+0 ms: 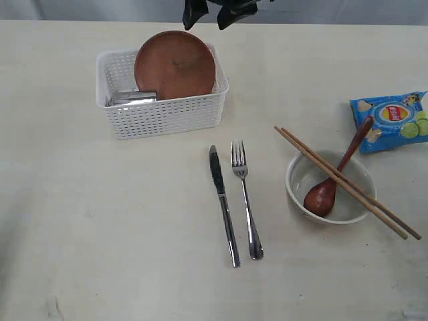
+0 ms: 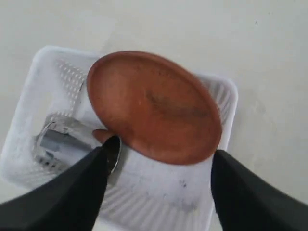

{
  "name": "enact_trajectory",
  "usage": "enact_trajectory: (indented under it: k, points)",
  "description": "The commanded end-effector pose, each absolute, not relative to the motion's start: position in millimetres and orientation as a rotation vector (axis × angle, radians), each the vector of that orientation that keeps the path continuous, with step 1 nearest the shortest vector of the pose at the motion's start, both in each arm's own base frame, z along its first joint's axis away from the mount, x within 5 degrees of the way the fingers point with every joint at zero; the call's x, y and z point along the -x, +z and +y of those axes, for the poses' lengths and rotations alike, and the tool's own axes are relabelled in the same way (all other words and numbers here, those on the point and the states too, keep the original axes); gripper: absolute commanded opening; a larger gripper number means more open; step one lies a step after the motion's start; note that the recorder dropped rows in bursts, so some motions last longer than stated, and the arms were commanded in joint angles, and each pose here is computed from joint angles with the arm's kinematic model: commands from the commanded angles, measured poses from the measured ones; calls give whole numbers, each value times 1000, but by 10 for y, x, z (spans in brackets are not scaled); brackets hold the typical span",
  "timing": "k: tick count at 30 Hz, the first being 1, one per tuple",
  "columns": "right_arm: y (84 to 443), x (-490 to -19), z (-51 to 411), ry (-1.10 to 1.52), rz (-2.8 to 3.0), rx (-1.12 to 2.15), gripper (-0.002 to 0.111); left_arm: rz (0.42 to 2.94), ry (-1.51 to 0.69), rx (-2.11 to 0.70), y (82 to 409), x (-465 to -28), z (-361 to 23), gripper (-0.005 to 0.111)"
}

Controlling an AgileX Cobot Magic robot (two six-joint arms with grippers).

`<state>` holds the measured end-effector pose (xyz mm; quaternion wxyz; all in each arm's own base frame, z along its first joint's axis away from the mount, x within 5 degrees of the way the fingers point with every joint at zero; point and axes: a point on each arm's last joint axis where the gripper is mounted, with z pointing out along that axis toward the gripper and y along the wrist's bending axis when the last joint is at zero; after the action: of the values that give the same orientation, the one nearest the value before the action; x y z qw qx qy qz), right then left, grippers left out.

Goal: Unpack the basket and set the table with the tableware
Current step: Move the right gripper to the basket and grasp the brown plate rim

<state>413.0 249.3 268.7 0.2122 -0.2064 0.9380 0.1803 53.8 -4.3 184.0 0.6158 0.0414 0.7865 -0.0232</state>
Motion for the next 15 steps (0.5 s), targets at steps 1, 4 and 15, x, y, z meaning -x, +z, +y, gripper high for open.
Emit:
enact_trajectory:
  k: [1,4,15]
  points:
    - [2463,-4342,2581,472,2508,745,60,1800,-61,-101,1844,-538,-48,0]
    - [2346,-4457,2635,441,2430,825,60,1800,-61,-101,1844,-538,-48,0]
    - [2151,-4528,2784,282,2160,1264,55,1800,-61,-101,1844,-538,-48,0]
